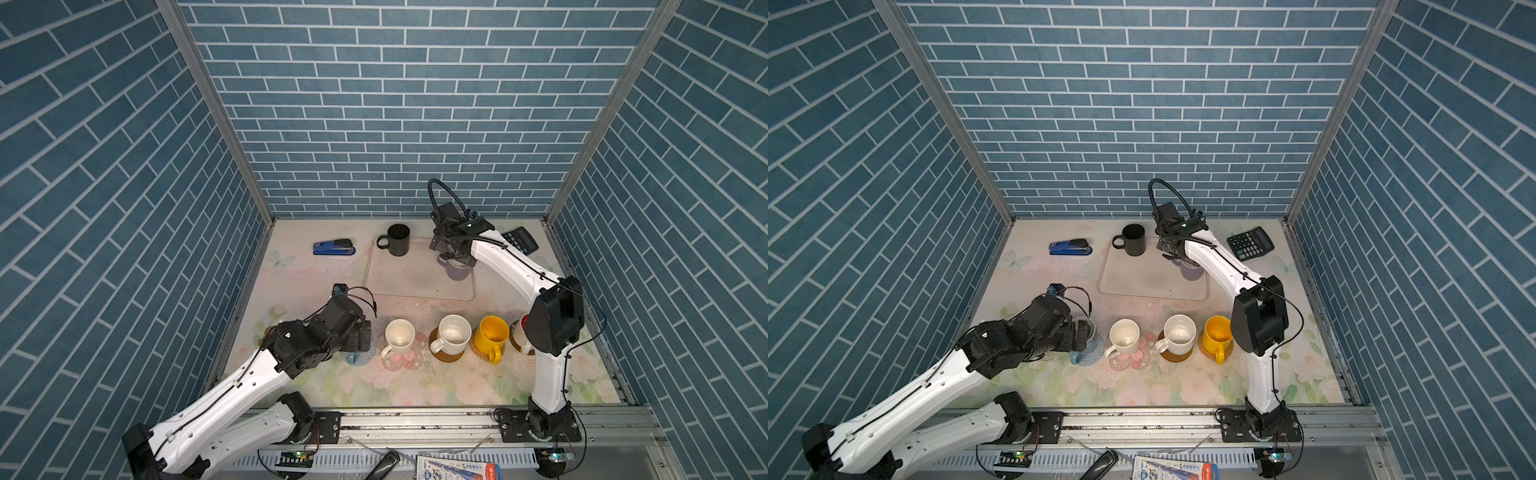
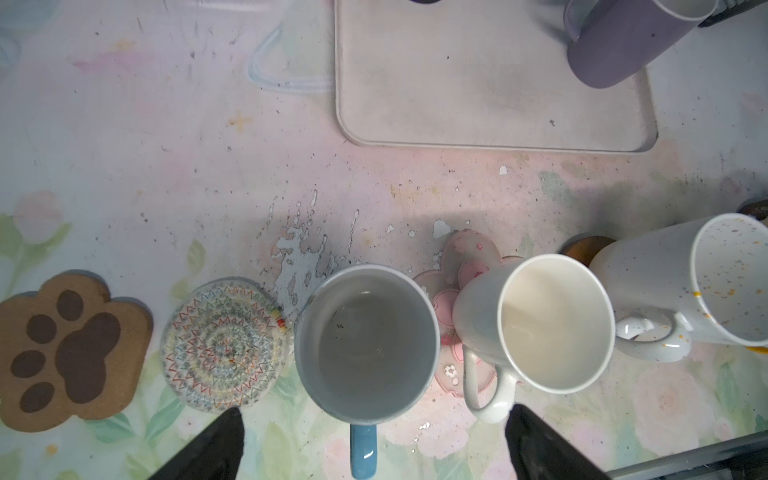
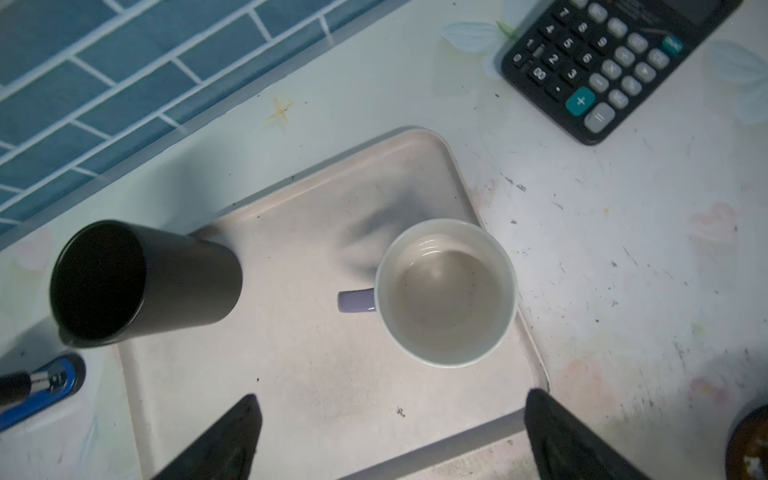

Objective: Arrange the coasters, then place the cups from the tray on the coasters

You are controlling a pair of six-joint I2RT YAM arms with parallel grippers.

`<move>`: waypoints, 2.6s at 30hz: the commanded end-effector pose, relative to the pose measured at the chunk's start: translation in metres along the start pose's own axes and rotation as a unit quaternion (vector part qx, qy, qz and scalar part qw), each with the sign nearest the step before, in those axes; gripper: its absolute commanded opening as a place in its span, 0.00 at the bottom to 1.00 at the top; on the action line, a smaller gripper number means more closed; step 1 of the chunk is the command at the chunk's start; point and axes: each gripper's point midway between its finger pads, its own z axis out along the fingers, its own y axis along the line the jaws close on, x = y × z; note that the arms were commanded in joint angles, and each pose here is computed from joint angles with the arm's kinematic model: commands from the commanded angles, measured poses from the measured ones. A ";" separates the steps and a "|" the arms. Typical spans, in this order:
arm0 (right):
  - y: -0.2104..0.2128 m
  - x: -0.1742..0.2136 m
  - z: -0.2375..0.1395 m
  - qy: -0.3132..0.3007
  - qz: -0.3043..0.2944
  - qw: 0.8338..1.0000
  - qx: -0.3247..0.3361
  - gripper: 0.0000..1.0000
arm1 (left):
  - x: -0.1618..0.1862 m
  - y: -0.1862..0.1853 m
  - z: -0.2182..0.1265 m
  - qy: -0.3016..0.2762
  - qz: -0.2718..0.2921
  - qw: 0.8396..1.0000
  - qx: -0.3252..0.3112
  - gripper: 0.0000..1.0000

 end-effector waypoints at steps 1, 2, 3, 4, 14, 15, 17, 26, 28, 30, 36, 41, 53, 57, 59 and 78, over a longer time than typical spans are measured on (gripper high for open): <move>-0.010 0.001 -0.002 0.012 0.086 0.996 0.031 0.99 | -0.013 0.006 -0.010 -0.014 0.016 1.000 -0.006 0.99; -0.008 0.001 -0.001 0.012 0.094 0.995 0.029 0.99 | -0.016 0.005 -0.011 -0.016 0.014 1.000 0.000 0.99; -0.007 0.000 0.000 0.011 0.100 0.995 0.028 0.99 | -0.019 0.005 -0.012 -0.017 0.010 1.000 0.007 0.99; -0.006 -0.001 0.001 0.010 0.102 0.994 0.029 0.99 | -0.022 0.005 -0.012 -0.018 0.008 1.000 0.013 0.99; -0.013 0.013 0.019 0.030 0.184 0.981 0.051 0.99 | -0.041 -0.005 -0.005 -0.002 0.013 0.999 0.037 0.99; -0.012 0.016 0.021 0.034 0.199 0.978 0.048 0.99 | -0.042 -0.005 -0.005 -0.002 0.014 0.999 0.038 0.99; -0.011 0.021 0.025 0.039 0.220 0.974 0.046 0.99 | -0.044 -0.005 -0.004 -0.003 0.012 0.999 0.040 0.99; 0.003 0.029 0.047 0.062 0.262 0.962 0.048 0.99 | -0.039 0.001 0.002 0.010 0.004 0.999 0.038 0.99; 0.006 0.031 0.050 0.066 0.273 0.958 0.050 0.99 | -0.039 0.003 0.003 0.013 0.002 0.999 0.038 0.99; 0.007 0.039 0.064 0.073 0.279 0.956 0.062 0.99 | -0.038 0.004 0.003 0.013 0.001 0.999 0.037 0.99; 0.011 0.034 0.073 0.060 0.301 0.950 0.065 0.99 | -0.033 0.009 0.003 0.016 0.000 0.999 0.033 0.99; 0.005 0.037 0.084 0.061 0.325 0.940 0.081 0.99 | -0.030 0.010 0.005 0.020 -0.001 0.999 0.032 0.99; -0.012 0.043 0.103 0.057 0.351 0.928 0.109 0.99 | -0.023 0.014 0.007 0.031 -0.002 0.999 0.028 0.99; -0.014 0.044 0.104 0.057 0.347 0.930 0.111 0.93 | -0.024 0.011 0.009 0.033 -0.003 0.999 0.031 0.99; -0.016 0.046 0.105 0.057 0.346 0.930 0.109 0.91 | -0.025 0.011 0.009 0.033 -0.003 0.999 0.032 0.99; -0.029 0.038 0.083 0.029 0.301 0.952 0.052 0.61 | -0.036 0.005 0.012 0.033 -0.010 0.999 0.031 0.99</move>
